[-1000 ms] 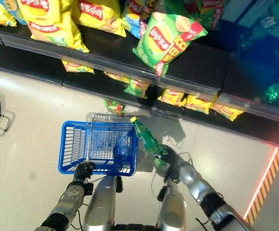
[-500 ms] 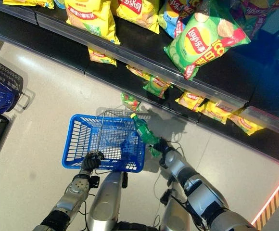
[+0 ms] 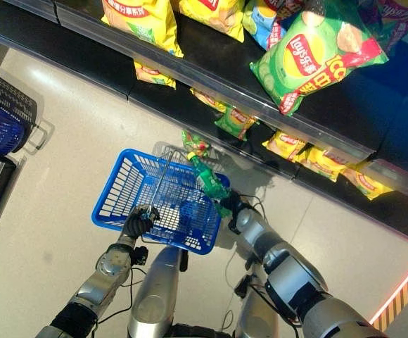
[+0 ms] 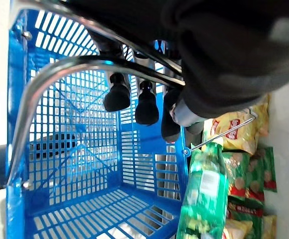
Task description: Pick up the snacks into the basket
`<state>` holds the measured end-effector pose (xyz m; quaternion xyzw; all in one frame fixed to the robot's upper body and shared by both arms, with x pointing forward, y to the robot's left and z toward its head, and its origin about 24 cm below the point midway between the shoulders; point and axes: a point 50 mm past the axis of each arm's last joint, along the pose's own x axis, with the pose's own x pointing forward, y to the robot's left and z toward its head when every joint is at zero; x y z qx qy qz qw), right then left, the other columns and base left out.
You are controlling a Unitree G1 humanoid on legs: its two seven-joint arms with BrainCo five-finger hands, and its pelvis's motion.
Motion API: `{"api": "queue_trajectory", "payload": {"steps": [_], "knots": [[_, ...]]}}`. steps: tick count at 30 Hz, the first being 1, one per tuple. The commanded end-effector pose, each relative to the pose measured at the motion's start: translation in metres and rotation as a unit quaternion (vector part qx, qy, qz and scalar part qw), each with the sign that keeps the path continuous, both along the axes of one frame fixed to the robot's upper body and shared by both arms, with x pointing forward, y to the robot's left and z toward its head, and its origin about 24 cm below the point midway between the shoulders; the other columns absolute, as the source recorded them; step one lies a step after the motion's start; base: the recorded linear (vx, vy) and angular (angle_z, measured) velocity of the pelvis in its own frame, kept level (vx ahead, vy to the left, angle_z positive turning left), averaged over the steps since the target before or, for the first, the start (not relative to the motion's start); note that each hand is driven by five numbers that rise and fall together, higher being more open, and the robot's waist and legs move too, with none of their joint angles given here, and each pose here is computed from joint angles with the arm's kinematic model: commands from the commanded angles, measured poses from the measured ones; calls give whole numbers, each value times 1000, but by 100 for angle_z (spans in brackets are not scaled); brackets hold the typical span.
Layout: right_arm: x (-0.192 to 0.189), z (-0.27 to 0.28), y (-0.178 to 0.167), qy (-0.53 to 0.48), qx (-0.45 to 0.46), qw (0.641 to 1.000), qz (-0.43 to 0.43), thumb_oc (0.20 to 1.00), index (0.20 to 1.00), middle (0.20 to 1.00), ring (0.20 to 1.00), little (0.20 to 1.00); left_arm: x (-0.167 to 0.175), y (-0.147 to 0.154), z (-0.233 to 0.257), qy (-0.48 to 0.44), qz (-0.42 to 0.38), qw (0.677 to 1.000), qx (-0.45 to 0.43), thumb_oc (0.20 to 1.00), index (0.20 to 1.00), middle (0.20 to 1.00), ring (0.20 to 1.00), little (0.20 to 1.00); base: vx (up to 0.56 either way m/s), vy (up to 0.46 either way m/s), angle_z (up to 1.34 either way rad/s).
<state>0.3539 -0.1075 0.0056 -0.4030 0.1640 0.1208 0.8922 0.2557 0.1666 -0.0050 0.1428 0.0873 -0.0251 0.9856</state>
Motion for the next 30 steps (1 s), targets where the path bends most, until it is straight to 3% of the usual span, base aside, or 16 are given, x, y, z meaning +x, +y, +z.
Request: {"api": "queue_trajectory", "payload": {"steps": [1, 8, 16, 25, 30], "knots": [[6, 21, 44, -43, 0, 995, 86, 200, 200, 200, 200, 200, 11, -33, 45, -114, -69, 991, -21, 200, 200, 200, 200, 200, 12, 10, 5], [-5, 22, 72, -58, -1, 987, 151, 200, 200, 200, 200, 200, 23, -39, 55, -133, -74, 988, -3, 200, 200, 200, 200, 200, 0, 0, 0], [-3, 23, 72, -57, 16, 990, 131, 200, 200, 200, 200, 200, 26, -56, 73, -167, -92, 981, -36, 200, 200, 200, 200, 200, 0, 0, 0], [-11, 25, 86, -66, 50, 986, 147, 200, 200, 200, 200, 200, 38, -40, 79, -177, -30, 983, -25, 200, 200, 200, 200, 200, 0, 0, 0], [-12, 24, 88, -58, 59, 987, 140, 200, 200, 200, 200, 200, 39, -45, 87, -187, -26, 980, -65, 200, 200, 200, 200, 200, 0, 0, 0]]}}
